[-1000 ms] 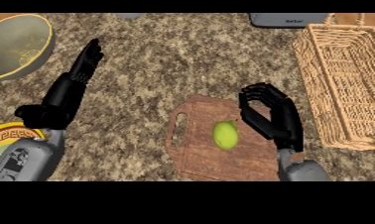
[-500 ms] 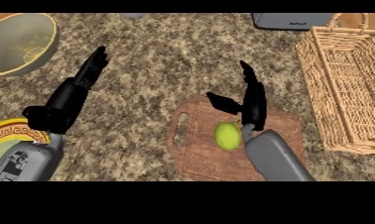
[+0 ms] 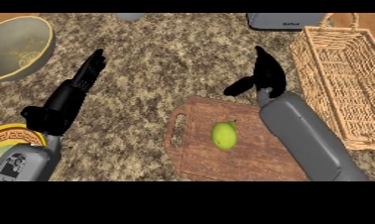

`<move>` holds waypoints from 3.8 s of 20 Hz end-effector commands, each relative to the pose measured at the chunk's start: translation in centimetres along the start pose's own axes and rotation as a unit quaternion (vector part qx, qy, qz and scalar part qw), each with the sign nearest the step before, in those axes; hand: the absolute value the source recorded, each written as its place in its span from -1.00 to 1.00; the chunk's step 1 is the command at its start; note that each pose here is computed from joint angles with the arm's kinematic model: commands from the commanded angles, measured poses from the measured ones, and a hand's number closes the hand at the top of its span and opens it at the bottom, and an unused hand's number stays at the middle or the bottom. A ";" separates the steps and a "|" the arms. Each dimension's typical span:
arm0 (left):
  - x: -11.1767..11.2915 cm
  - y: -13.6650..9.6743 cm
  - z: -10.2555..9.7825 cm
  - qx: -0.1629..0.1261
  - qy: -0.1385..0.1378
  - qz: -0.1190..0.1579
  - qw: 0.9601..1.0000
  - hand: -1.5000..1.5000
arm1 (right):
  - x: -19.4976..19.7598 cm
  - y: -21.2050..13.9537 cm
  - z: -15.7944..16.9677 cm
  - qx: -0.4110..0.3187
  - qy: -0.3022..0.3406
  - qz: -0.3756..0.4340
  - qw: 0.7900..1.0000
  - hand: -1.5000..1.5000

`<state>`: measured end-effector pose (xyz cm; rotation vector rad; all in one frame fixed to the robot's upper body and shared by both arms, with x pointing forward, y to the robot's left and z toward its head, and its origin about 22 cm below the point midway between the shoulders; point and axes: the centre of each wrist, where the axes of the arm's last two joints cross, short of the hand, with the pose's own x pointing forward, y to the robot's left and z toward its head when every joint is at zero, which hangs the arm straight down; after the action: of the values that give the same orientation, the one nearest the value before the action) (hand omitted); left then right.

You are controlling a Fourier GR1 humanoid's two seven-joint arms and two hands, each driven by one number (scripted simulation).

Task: Pick the pear from the cutting board and place it in the basket

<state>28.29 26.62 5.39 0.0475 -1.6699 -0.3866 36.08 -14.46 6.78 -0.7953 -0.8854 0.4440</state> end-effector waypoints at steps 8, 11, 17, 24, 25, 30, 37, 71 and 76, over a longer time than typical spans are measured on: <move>0.2 0.8 0.3 0.017 0.005 -0.005 1.000 0.00 | 6.8 -8.5 4.1 0.178 0.078 0.081 0.977 -1.00; -1.5 1.1 1.4 0.015 0.014 0.004 1.000 0.00 | 6.5 -10.2 3.9 0.176 0.077 0.069 0.979 -1.00; 0.3 1.5 0.9 0.020 0.009 -0.006 1.000 0.00 | 4.8 -10.4 4.3 0.163 0.077 0.074 0.981 -1.00; -0.6 0.2 1.4 0.010 -0.004 0.001 1.000 0.00 | 0.1 -7.9 4.7 0.154 0.098 0.028 0.983 -1.00; -0.8 0.8 0.7 0.015 0.005 0.002 1.000 0.00 | 1.1 -8.8 5.4 0.154 0.090 0.021 0.984 -1.00; -0.5 0.7 1.2 0.006 0.003 -0.002 1.000 0.00 | -0.4 -5.8 6.6 0.134 0.094 -0.004 0.986 -1.00; 0.4 -1.3 1.0 0.005 0.002 0.009 1.000 0.00 | -3.7 -1.9 6.0 0.108 0.106 0.021 0.988 -1.00; 0.9 1.7 0.2 0.003 -0.011 0.000 1.000 0.00 | -4.7 3.8 6.5 0.136 0.110 0.049 0.983 -1.00; -0.6 0.1 1.2 0.008 -0.011 0.003 1.000 0.00 | -5.5 4.4 5.3 0.151 0.130 0.063 0.978 -1.00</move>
<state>27.77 26.82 5.62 0.0464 -1.6895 -0.3789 28.30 -12.34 3.31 -0.5968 -0.6698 0.5783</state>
